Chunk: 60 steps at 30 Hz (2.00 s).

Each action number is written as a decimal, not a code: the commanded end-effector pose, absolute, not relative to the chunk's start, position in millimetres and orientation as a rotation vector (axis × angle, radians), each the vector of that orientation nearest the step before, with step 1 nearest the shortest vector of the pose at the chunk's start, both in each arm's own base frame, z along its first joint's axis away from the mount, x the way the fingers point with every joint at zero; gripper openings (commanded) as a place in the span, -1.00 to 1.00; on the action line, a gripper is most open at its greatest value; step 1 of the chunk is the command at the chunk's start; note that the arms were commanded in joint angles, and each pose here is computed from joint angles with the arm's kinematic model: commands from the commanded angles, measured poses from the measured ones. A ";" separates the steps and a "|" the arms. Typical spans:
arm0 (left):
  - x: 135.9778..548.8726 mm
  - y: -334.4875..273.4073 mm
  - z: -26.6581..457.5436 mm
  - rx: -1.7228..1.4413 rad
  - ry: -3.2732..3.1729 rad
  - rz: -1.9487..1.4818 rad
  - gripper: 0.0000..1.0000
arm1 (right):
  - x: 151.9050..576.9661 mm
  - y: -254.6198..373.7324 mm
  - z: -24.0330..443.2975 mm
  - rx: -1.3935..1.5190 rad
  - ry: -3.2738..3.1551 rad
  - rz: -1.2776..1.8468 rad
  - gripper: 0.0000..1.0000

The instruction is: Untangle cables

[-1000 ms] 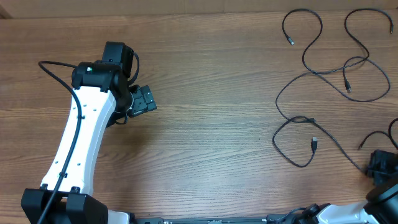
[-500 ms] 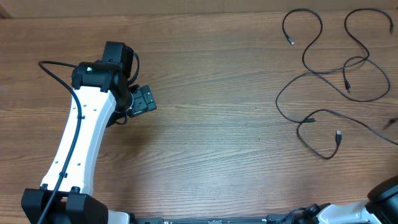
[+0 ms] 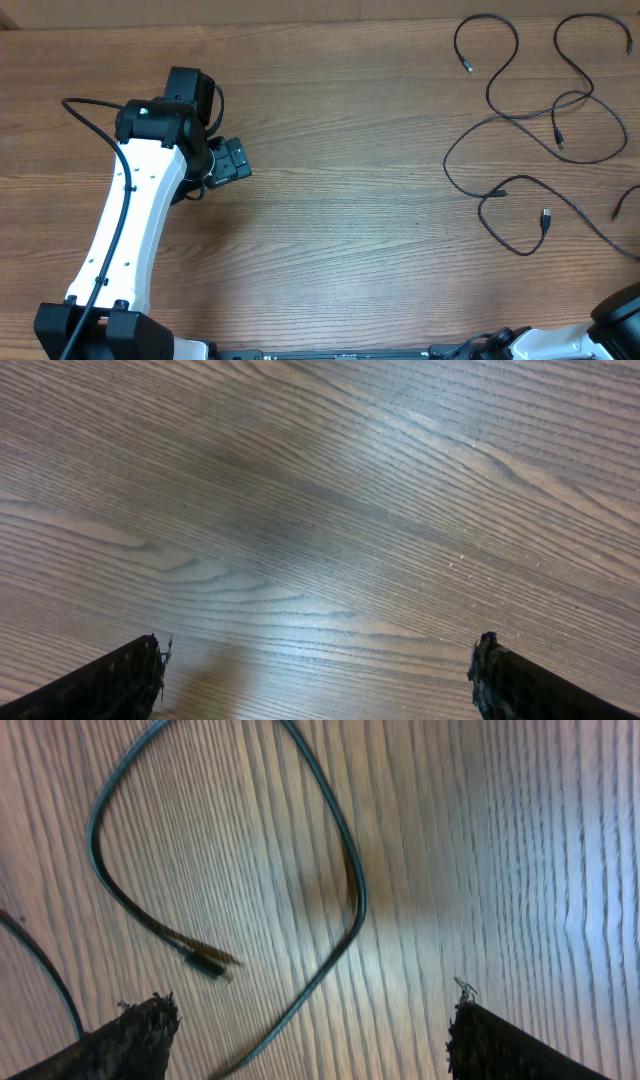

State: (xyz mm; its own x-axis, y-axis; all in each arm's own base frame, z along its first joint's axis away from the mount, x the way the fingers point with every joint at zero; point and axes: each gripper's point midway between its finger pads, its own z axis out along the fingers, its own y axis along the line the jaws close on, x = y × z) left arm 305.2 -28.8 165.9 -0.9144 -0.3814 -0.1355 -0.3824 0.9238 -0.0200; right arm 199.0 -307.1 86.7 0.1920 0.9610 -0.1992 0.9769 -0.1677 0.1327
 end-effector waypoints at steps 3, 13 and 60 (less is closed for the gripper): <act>308.6 -25.8 168.9 -0.564 2.935 0.025 0.99 | 226.0 -287.4 94.7 2.127 1.954 0.127 0.76; 309.6 -26.0 169.1 -0.564 2.930 0.023 0.99 | 272.7 -187.9 86.6 1.750 2.452 0.317 0.75; 314.0 -26.5 169.8 -0.561 2.914 0.015 0.99 | 287.7 -38.6 5.6 0.958 2.941 -0.012 -0.15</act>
State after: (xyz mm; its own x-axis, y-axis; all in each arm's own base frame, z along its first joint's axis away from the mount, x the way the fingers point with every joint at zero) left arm 310.4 -29.5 166.6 -0.9113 -0.3818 -0.1542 -0.3818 0.9237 -0.0307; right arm 286.8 -31.7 4.8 -0.8010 0.5984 -0.0142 0.5975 0.8008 0.0426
